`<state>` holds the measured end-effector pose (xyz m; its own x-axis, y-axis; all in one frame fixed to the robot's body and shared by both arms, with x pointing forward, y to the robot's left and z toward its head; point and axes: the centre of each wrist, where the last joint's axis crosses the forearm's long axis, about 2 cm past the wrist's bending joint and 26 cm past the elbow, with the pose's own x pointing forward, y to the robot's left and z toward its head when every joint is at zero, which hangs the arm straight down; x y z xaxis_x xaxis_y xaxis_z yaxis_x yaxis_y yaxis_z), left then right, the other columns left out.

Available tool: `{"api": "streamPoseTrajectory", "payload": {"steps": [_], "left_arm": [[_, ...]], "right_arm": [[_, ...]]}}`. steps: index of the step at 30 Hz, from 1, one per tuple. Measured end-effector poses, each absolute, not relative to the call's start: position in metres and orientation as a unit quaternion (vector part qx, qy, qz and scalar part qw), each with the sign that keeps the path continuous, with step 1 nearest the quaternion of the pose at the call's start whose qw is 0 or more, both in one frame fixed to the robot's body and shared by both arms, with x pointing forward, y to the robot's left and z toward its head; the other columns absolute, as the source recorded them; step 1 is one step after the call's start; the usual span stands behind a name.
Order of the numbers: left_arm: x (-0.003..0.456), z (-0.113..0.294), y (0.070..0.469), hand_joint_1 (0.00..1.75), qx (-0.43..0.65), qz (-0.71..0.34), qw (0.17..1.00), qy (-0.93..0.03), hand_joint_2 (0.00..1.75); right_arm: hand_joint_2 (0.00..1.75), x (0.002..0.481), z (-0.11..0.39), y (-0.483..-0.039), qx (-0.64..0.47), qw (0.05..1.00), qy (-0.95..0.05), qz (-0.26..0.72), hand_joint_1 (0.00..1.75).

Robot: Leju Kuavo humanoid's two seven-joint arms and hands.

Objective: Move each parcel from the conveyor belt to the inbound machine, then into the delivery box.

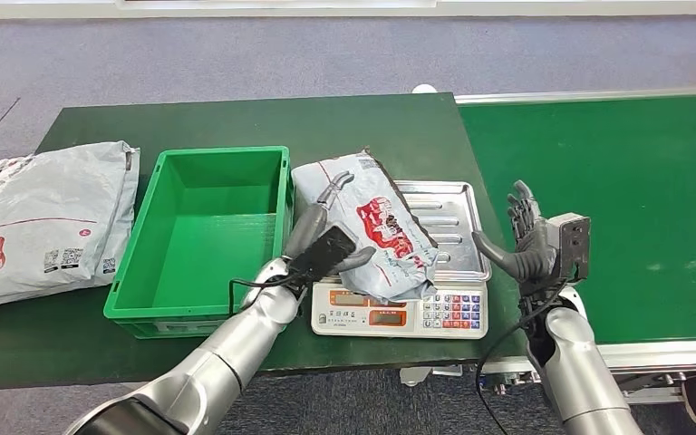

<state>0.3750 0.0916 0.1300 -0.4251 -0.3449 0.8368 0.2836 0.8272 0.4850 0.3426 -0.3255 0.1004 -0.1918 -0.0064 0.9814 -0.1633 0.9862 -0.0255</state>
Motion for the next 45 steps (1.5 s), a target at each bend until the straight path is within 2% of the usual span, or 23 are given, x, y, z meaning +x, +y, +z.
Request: {"api": "streamPoseTrajectory", "payload": {"steps": [5,9,11,15,22,30,45], "left_arm": [[0.374,0.138,0.078,0.0,0.043,-0.374,0.522,-0.766,1.75],[0.376,0.155,0.052,0.0,0.04,-0.558,0.467,-0.685,1.75],[0.377,0.159,0.048,0.0,0.04,-0.6,0.447,-0.662,1.75],[0.379,0.162,0.046,1.75,0.026,-0.652,0.426,-0.627,1.75],[0.383,0.17,0.042,1.75,0.092,-0.734,0.367,-0.564,1.75],[0.384,0.178,0.037,1.75,0.153,-0.74,0.291,-0.587,1.75],[0.382,0.196,0.023,1.75,0.207,-0.727,0.223,-0.615,1.75]], "right_arm": [[1.75,0.347,0.095,-0.329,0.049,0.642,-0.763,0.062,0.0],[1.75,0.364,0.089,-0.343,0.042,0.653,-0.755,0.051,0.0],[1.75,0.367,0.087,-0.346,0.041,0.658,-0.75,0.046,0.0],[1.75,0.371,0.088,-0.345,0.049,0.657,-0.751,0.046,0.0],[1.75,0.388,0.098,-0.335,0.065,0.646,-0.759,0.039,0.0],[1.75,0.389,0.097,-0.321,0.076,0.646,-0.759,0.025,0.0],[1.75,0.401,0.111,-0.31,0.067,0.63,-0.774,-0.008,0.0]]}}
